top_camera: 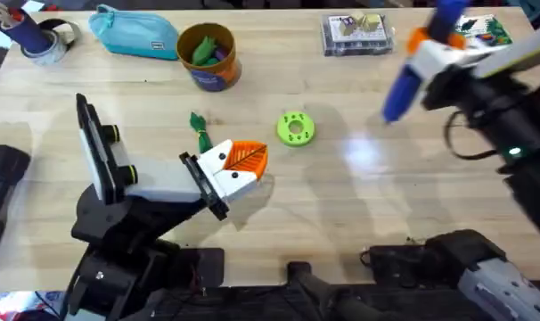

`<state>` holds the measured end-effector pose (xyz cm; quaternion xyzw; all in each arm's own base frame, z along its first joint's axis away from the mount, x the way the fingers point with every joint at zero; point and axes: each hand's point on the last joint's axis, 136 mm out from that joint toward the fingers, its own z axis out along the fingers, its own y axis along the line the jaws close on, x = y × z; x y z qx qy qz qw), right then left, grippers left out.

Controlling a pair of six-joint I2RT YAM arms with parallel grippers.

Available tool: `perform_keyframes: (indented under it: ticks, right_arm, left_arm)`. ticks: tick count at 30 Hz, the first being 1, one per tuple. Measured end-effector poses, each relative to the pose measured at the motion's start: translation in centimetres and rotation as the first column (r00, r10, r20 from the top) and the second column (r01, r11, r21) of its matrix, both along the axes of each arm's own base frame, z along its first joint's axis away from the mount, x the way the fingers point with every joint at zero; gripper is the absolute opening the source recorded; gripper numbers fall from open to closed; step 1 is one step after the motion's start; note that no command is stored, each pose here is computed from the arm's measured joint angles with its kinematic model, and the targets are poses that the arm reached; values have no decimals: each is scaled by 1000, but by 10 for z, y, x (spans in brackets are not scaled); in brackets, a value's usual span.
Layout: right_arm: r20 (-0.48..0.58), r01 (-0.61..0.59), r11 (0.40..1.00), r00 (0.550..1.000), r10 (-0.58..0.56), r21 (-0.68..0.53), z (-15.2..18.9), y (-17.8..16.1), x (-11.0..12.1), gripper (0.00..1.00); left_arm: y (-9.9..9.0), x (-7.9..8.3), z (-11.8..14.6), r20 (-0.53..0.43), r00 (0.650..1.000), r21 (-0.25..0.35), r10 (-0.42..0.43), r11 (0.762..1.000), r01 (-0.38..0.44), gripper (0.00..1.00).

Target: Pick up the gripper from the table and insert it into the empty holder that is missing its gripper. Then pick up a screw, insert it into the mounting hole, and use the screwdriver to tighten it. Finally, clean up the table by picking up the vegetable and placing it into the bucket.

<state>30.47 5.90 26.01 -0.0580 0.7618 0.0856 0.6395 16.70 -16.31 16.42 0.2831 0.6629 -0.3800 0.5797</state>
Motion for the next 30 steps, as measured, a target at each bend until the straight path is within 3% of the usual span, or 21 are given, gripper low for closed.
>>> perform_keyframes:
  ticks: [3,8,17,25,30]
  right_arm:
    - [66,-155,988,986,154,15,11,48,-7,23]
    - [203,-370,928,912,356,36,43,114,-28,23]
    - [440,-553,830,765,471,71,94,172,-57,23]
    - [398,-700,713,667,629,46,81,231,-73,23]
    - [416,-754,656,610,675,40,93,254,-86,23]
  left_arm:
    - [0,0,0,0,1000,0,0,1000,0,10]
    - [0,0,0,0,1000,0,0,1000,0,10]
    - [0,0,0,0,1000,0,0,1000,0,10]
    - [0,0,0,0,1000,0,0,1000,0,10]
    - [0,0,0,0,1000,0,0,1000,0,10]
